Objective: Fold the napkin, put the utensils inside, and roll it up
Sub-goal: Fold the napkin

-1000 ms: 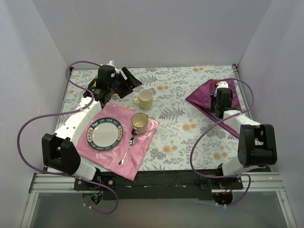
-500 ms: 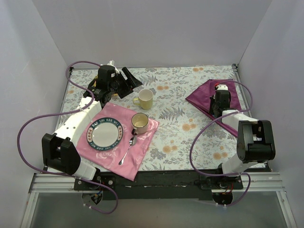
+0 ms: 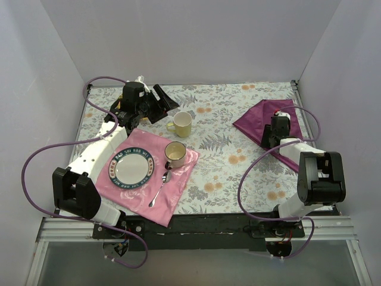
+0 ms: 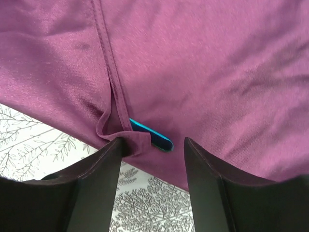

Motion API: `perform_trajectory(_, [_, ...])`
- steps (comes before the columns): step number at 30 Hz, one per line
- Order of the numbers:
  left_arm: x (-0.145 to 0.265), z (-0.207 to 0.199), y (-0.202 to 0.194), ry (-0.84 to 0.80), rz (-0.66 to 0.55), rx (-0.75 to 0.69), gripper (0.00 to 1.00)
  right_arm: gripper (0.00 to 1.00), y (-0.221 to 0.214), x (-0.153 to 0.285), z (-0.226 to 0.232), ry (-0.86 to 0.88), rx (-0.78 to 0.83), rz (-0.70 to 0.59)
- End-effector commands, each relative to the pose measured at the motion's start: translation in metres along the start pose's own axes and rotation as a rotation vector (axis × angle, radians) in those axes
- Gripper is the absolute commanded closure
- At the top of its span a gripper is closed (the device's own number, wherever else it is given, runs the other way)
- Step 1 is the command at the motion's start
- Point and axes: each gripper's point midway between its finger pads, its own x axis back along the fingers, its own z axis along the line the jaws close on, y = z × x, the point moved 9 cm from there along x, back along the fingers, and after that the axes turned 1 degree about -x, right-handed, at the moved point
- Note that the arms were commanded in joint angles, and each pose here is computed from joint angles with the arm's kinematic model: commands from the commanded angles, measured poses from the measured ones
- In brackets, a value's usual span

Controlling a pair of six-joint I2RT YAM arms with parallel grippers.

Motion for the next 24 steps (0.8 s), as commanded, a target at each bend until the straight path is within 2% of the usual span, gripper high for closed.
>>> perform_trajectory(1, [0.021, -0.015, 0.002, -0.078, -0.004, -0.029, 0.32, 0.37, 0.023, 0.015, -0.004, 0.021, -0.108, -0.017])
perform_trajectory(8, [0.018, -0.023, -0.003, -0.17, 0.055, -0.06, 0.31, 0.38, 0.027, 0.021, -0.007, 0.122, -0.182, -0.006])
perform_trajectory(11, [0.013, -0.029, -0.009, -0.228, 0.105, -0.084, 0.31, 0.46, 0.023, 0.017, -0.012, 0.1, -0.169, 0.011])
perform_trajectory(13, [0.009, -0.033, -0.014, -0.242, 0.125, -0.094, 0.31, 0.46, 0.018, 0.013, -0.014, 0.102, -0.172, 0.023])
perform_trajectory(17, [0.001, -0.042, -0.025, -0.282, 0.163, -0.122, 0.31, 0.54, 0.018, 0.01, -0.01, 0.162, -0.137, 0.022])
perform_trajectory(24, [-0.018, -0.061, -0.051, -0.339, 0.275, -0.168, 0.31, 0.56, 0.004, -0.001, -0.013, 0.115, -0.131, 0.079])
